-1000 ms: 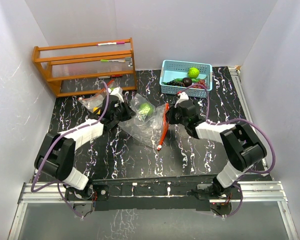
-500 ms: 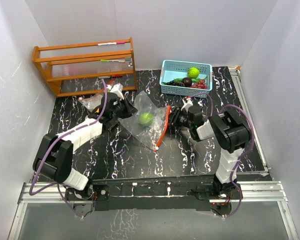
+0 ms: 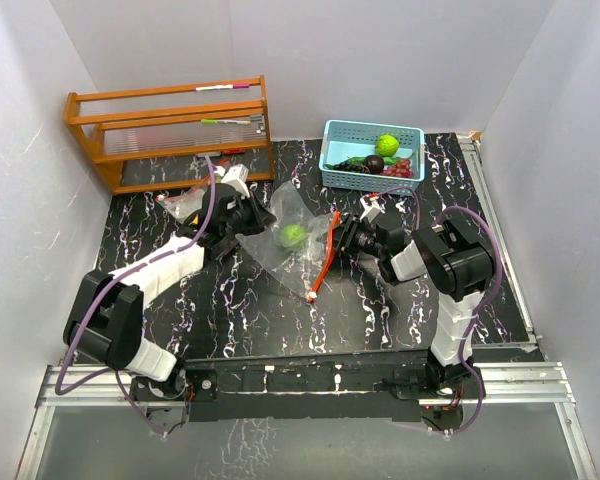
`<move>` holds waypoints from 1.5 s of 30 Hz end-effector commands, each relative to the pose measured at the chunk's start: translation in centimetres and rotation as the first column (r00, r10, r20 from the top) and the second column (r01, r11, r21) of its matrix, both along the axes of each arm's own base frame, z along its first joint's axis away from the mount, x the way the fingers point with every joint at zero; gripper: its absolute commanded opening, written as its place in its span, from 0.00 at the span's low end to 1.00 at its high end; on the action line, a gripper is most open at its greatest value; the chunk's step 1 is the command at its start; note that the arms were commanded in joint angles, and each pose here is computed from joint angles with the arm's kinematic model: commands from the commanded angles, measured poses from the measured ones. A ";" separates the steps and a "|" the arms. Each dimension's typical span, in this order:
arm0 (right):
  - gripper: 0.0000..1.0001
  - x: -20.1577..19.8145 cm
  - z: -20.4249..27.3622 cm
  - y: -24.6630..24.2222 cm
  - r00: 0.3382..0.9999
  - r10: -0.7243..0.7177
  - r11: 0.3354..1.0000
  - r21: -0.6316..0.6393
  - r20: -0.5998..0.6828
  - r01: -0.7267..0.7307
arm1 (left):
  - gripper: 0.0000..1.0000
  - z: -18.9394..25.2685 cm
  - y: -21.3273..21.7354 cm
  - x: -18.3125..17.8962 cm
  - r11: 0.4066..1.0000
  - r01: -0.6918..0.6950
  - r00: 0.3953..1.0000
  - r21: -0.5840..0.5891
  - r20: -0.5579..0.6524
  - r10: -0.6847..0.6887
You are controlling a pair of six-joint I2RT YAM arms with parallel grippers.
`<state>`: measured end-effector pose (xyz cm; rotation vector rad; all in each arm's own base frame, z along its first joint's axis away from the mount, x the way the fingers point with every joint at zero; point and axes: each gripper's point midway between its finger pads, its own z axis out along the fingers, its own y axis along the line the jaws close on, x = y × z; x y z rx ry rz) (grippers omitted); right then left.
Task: Open the zip-top bag and remove the fake food
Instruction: Pick up the fake fruit from the zipper food storage bag.
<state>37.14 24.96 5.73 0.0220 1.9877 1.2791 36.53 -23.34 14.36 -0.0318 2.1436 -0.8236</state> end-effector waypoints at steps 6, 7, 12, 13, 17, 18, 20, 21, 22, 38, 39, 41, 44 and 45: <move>0.43 0.8 1.0 0.1 0.998 0.001 1.000 -0.014 0.059 0.000 | 0.00 -0.8 0.1 -0.2 0.996 -0.012 1.000 0.087 0.021 0.010; 0.44 0.7 0.9 0.1 0.998 0.004 1.000 -0.012 0.055 -0.004 | 0.00 -1.5 0.0 -0.3 0.996 -0.009 1.000 0.084 0.003 0.009; 0.44 0.6 0.6 0.0 0.999 -0.006 1.000 -0.016 0.048 0.006 | 0.00 -2.4 -0.3 -0.4 0.997 0.001 1.000 0.076 -0.025 0.001; 0.44 0.6 0.6 -0.1 0.999 -0.012 1.000 -0.019 0.046 0.013 | 0.00 -2.5 -0.2 -0.3 0.997 -0.005 1.000 0.083 -0.029 0.007; 0.44 0.8 1.1 -0.2 0.998 -0.025 0.999 -0.019 0.057 0.026 | 0.00 -2.6 -0.2 -0.3 0.997 -0.008 0.999 0.080 -0.036 0.010; 0.44 0.7 1.3 -0.1 0.998 -0.017 1.000 -0.015 0.063 0.018 | 0.00 -2.7 -0.3 -0.3 0.997 -0.008 0.999 0.077 -0.037 0.011; 0.44 0.4 1.9 0.2 0.997 0.000 1.000 0.003 0.076 0.000 | 0.00 -3.0 -0.3 -0.3 0.997 -0.007 0.999 0.077 -0.045 0.010; 0.44 0.2 2.5 0.5 0.996 0.011 1.000 0.014 0.091 -0.013 | 0.00 -3.2 -0.3 -0.3 0.997 -0.005 0.999 0.082 -0.051 0.009; 0.44 -0.2 3.1 1.0 0.994 0.030 0.999 0.022 0.109 -0.033 | 0.00 -3.2 -0.4 -0.2 0.996 -0.003 0.999 0.086 -0.054 0.007; 0.44 -0.7 4.2 2.7 0.982 0.085 0.994 -0.075 0.167 -0.073 | 0.00 3.2 -2.9 0.1 0.997 0.070 0.994 0.045 0.085 -0.074; 0.44 -0.7 4.3 2.8 0.982 0.091 0.994 -0.067 0.167 -0.080 | 0.00 3.7 -3.1 -0.1 0.996 0.077 0.993 0.040 0.091 -0.081; 0.44 -1.0 4.5 3.1 0.980 0.098 0.994 -0.059 0.176 -0.088 | 0.00 4.2 -3.3 -0.4 0.995 0.092 0.991 0.030 0.096 -0.094; 0.44 -1.3 4.6 3.4 0.978 0.096 0.994 -0.066 0.186 -0.085 | 0.00 5.4 -3.7 -1.3 0.992 0.122 0.985 0.018 0.123 -0.124; 0.44 -1.2 4.5 3.4 0.978 0.094 0.994 -0.069 0.185 -0.083 | 0.00 5.8 -3.8 -1.6 0.991 0.131 0.981 0.024 0.138 -0.133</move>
